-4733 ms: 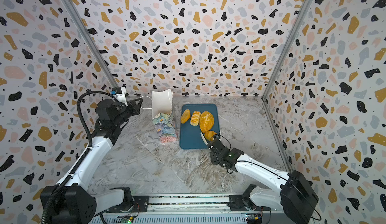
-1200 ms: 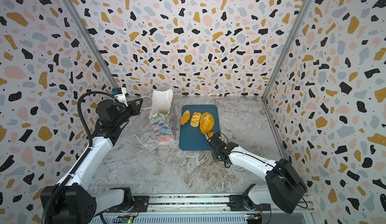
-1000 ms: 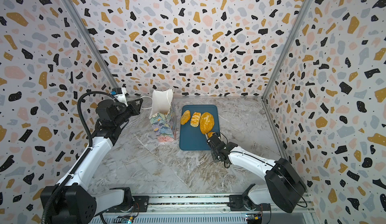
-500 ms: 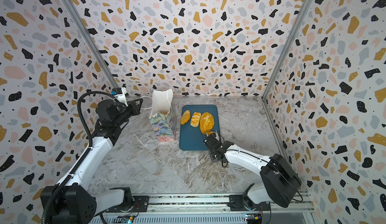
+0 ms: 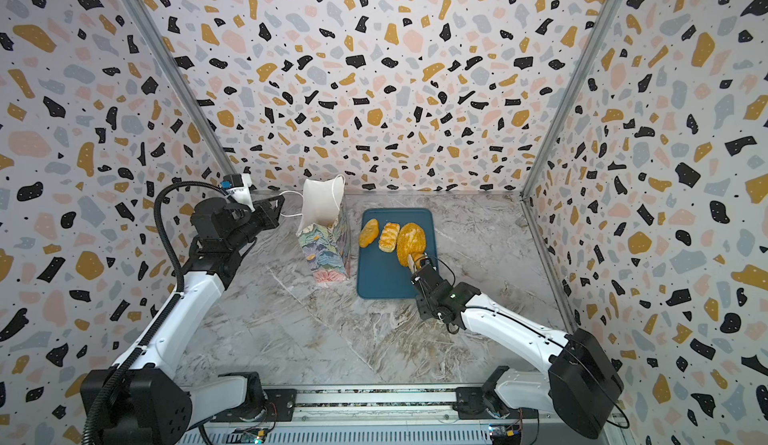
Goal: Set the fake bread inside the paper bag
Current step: 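Lift the yellow striped bun in the tongs and carry it toward the bag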
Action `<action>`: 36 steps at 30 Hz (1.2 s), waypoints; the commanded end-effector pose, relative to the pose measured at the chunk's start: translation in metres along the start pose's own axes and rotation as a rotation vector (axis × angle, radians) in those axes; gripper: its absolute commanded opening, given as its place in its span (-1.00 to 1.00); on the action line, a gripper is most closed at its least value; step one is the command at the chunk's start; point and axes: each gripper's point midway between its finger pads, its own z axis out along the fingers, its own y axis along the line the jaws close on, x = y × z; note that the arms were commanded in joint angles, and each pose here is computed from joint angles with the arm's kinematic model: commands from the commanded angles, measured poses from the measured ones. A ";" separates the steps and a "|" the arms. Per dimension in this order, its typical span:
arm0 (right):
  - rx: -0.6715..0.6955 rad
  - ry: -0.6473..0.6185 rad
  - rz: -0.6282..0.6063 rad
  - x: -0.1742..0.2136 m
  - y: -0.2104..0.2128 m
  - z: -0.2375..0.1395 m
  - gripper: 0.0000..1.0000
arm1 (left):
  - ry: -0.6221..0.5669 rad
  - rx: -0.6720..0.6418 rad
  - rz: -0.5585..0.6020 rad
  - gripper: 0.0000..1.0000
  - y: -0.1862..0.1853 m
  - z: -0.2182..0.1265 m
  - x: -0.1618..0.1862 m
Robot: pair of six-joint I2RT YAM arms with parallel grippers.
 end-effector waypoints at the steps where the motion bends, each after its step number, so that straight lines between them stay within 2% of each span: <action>1: -0.052 -0.047 0.055 -0.008 0.007 -0.011 -0.41 | -0.047 0.029 0.021 -1.00 -0.010 -0.005 -0.009; 20: -0.162 -0.169 0.125 -0.039 0.026 -0.040 -0.49 | -0.052 0.016 0.028 -1.00 -0.009 -0.007 -0.011; 36: -0.214 -0.304 0.200 -0.056 0.021 -0.074 -0.49 | -0.056 0.025 0.011 -1.00 -0.010 -0.006 -0.011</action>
